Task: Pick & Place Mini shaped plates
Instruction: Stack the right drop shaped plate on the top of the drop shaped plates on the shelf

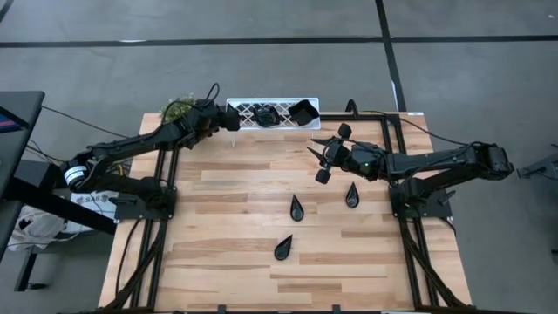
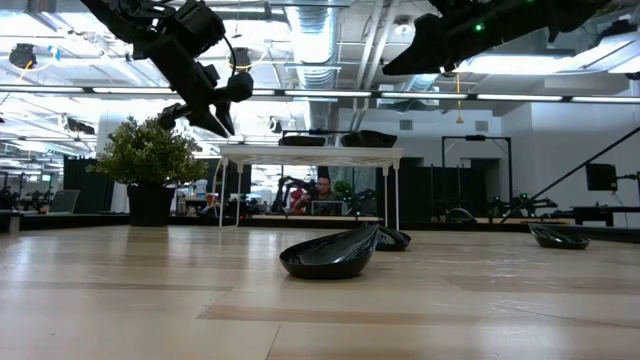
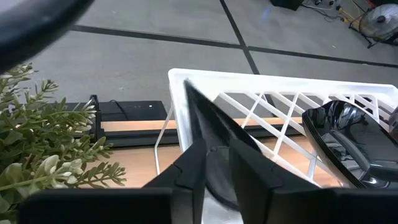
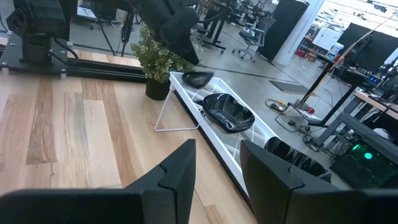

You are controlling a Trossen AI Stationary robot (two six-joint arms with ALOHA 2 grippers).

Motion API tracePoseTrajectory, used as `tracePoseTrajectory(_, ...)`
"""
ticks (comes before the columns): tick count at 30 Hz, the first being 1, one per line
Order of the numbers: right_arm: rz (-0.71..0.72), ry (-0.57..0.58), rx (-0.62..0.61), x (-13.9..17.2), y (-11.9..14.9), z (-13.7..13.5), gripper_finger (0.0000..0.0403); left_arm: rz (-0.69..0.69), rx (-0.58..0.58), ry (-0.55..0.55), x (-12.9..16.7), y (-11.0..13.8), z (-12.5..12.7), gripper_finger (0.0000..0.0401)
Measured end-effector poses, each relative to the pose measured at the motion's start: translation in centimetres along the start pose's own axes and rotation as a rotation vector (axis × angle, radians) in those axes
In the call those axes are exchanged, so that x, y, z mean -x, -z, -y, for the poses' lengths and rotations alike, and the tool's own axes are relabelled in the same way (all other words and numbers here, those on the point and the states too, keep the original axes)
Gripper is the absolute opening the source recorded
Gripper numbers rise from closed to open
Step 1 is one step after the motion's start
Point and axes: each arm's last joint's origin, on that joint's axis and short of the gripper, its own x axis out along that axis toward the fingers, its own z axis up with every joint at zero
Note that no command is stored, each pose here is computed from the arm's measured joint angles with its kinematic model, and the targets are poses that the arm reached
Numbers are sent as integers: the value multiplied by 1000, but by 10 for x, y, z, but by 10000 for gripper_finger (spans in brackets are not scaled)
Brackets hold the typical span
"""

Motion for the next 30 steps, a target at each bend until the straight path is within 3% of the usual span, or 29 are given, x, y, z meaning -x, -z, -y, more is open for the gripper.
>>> tracePoseTrajectory(4, 0, 0, 0, 0, 0, 0, 120, -8, -1, 12, 0, 0, 1, 79)
tracePoseTrajectory(9, 0, 0, 49, 0, 0, 0, 120, -79, -12, 125, 4, 6, 9, 81)
tracePoseTrajectory(14, 6, 1, 47, 0, -1, 0, 120, -140, 44, 253, 22, 26, 36, 81)
tracePoseTrajectory(19, 47, 1, 26, 1, -5, -1, 120, -103, -1, 414, 54, 43, 67, 81)
tracePoseTrajectory(30, 106, -22, -245, 4, -12, -5, 120, -62, -125, 652, 139, 82, 89, 81)
